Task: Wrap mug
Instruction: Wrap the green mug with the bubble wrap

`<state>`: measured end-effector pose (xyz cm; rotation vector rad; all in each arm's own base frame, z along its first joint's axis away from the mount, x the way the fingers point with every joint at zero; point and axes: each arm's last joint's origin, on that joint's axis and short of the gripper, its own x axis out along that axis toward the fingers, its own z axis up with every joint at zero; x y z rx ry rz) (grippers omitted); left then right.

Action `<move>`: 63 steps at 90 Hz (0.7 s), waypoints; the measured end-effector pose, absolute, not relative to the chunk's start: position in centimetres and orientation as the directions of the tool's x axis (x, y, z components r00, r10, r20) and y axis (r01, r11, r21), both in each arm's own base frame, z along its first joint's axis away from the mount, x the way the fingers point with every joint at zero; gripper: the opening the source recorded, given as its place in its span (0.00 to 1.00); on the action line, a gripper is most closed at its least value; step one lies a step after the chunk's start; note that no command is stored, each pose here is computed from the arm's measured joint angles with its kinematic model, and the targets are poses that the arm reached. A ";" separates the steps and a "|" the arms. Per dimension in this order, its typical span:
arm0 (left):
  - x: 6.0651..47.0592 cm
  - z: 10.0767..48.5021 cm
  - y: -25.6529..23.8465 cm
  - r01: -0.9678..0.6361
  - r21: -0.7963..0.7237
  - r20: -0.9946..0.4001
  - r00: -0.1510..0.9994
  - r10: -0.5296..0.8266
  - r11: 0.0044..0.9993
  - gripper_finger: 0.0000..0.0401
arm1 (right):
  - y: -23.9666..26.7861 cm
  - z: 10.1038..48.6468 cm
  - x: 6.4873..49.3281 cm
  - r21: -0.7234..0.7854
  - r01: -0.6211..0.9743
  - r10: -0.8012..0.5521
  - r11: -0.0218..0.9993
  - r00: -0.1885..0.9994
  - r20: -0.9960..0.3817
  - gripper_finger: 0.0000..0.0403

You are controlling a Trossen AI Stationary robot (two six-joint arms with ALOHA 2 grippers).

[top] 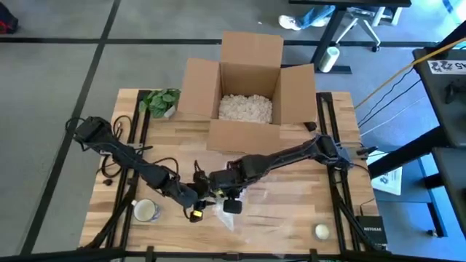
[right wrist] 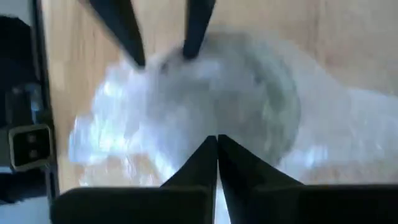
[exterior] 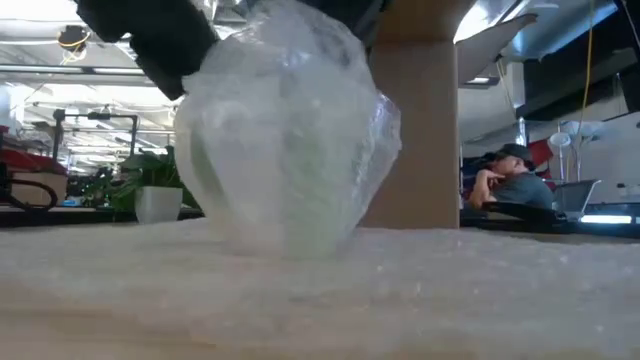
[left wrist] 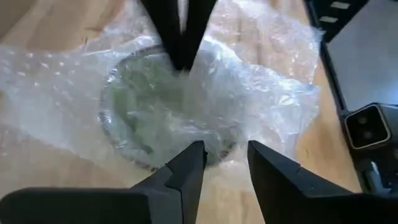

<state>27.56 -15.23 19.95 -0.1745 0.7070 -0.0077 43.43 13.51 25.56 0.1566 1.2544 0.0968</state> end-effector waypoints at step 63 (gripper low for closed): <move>25.3 24.3 -15.2 0.039 -0.133 -0.525 0.845 -0.104 0.990 0.28 | 12.7 26.9 41.5 -0.237 0.185 -0.279 0.954 0.250 -0.927 0.00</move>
